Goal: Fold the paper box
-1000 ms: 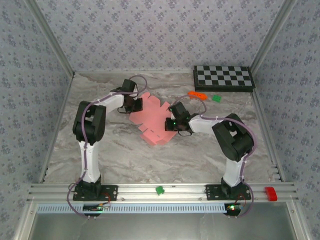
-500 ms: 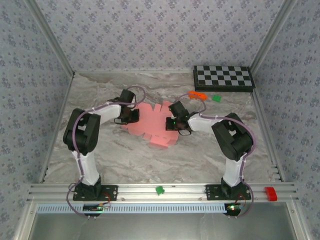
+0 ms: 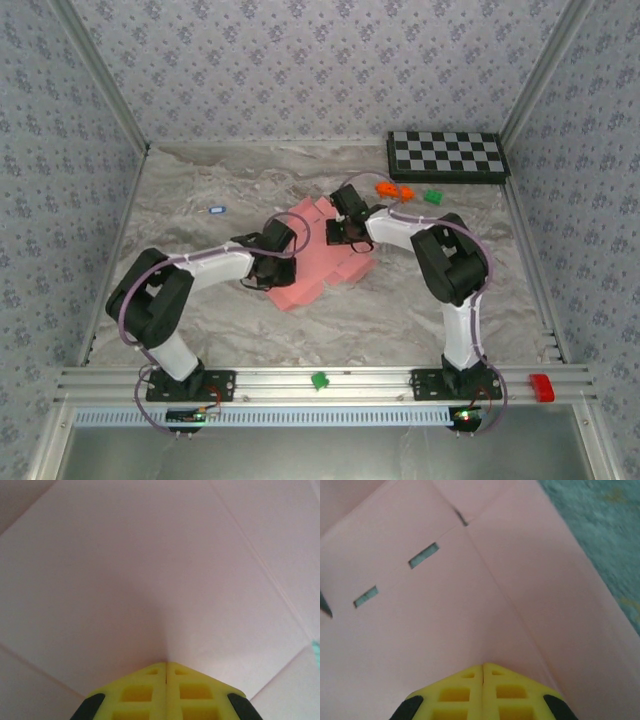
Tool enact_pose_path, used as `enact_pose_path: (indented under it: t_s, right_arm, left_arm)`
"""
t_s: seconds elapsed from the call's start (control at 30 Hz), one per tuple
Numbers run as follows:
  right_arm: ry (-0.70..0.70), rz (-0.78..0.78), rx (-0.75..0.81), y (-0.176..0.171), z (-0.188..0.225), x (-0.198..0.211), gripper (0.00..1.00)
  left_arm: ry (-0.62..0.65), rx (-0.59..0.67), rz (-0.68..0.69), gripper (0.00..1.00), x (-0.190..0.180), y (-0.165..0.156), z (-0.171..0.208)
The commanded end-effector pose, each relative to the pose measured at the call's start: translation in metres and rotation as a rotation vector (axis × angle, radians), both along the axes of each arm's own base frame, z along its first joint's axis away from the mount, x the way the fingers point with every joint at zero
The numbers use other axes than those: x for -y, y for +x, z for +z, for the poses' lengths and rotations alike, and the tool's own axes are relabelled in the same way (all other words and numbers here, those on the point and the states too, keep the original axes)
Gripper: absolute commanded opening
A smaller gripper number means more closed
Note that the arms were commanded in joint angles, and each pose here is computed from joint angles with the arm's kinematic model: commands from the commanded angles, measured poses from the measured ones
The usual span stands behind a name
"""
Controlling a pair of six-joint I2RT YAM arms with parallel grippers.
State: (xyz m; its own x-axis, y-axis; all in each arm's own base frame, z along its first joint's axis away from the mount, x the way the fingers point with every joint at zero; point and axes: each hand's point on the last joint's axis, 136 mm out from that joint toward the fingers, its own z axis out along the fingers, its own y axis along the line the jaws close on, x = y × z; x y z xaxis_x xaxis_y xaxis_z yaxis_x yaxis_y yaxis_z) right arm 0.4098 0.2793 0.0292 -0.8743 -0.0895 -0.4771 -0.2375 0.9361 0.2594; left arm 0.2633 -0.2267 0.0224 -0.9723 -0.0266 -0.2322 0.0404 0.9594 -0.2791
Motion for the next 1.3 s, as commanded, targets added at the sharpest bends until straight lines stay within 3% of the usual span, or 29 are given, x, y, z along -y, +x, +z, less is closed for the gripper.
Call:
enact_pose_path:
  t_s: [0.0, 0.23, 0.4, 0.57, 0.77, 1.1, 1.27]
  right_arm:
    - [-0.004, 0.053, -0.056, -0.003, -0.015, -0.011, 0.01]
    - [0.020, 0.046, -0.008, 0.004, 0.020, -0.020, 0.01]
    - [0.056, -0.002, 0.022, -0.003, 0.034, -0.012, 0.01]
    - [0.068, -0.033, -0.034, -0.014, 0.017, -0.004, 0.00]
    - [0.028, -0.051, -0.065, -0.019, -0.001, 0.005, 0.00]
    - [-0.005, -0.038, -0.122, -0.032, -0.020, 0.013, 0.01]
    - [-0.031, -0.024, -0.126, -0.038, -0.024, 0.018, 0.01]
  left_arm:
    - [-0.061, -0.038, 0.004, 0.00, 0.016, -0.012, 0.003]
    - [-0.081, 0.073, -0.029, 0.00, 0.024, 0.014, 0.039]
    - [-0.063, 0.110, -0.033, 0.00, 0.012, 0.043, 0.039]
    - [-0.049, 0.086, -0.052, 0.00, 0.010, 0.059, 0.021]
    - [-0.038, 0.040, -0.042, 0.00, 0.008, 0.049, 0.006]
    - [-0.036, -0.001, -0.018, 0.00, 0.027, 0.005, -0.004]
    - [-0.054, 0.015, -0.025, 0.00, 0.036, 0.006, 0.004]
